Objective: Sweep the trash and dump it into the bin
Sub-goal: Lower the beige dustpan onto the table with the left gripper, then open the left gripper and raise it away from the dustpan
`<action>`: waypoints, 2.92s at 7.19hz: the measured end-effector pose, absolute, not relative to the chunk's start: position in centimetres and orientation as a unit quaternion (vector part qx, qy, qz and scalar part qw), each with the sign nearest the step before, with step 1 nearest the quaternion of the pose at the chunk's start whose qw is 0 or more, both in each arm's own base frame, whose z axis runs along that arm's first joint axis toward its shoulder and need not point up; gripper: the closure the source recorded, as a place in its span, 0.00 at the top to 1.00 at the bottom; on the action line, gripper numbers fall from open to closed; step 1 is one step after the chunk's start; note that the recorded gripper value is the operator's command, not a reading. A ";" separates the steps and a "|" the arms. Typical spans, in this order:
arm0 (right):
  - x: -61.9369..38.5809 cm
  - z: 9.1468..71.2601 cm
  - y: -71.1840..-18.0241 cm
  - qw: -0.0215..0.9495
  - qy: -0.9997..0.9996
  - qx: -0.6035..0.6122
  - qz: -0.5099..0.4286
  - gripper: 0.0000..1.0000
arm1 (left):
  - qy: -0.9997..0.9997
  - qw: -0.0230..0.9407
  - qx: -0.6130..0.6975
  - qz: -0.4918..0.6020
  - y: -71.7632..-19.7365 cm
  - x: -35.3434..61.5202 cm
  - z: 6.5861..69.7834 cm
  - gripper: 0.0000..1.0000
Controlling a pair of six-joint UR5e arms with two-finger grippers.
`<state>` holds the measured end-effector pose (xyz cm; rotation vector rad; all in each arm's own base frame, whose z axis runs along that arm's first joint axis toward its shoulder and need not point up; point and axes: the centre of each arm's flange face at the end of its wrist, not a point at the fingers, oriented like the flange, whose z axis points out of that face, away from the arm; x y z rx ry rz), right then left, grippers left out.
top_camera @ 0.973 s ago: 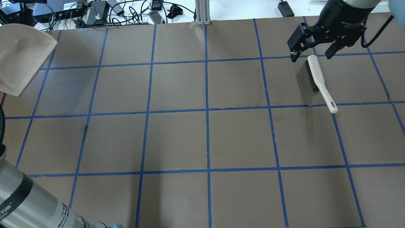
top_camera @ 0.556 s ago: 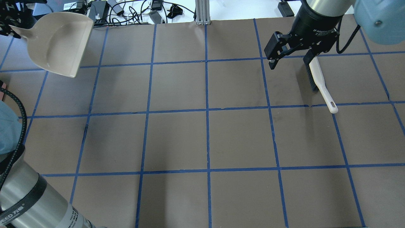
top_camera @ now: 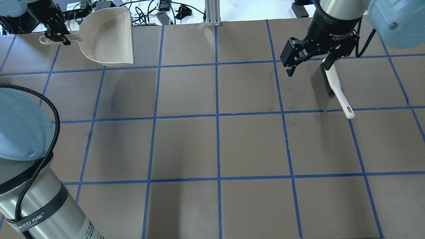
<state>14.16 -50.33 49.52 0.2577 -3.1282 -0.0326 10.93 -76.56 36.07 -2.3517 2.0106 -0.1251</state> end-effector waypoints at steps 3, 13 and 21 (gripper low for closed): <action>13.9 48.2 -51.2 0.013 -0.996 0.085 -0.017 1.00 | 0.711 0.111 -0.695 -0.015 -76.8 6.0 30.9 0.00; 14.6 49.5 -49.0 -0.027 -0.996 0.082 -0.038 1.00 | 0.699 0.157 -0.697 0.013 -74.7 -0.8 25.5 0.00; 13.9 49.4 -49.0 0.010 -0.989 0.143 -0.043 1.00 | 0.701 0.158 -0.696 -0.012 -72.5 -1.2 24.6 1.00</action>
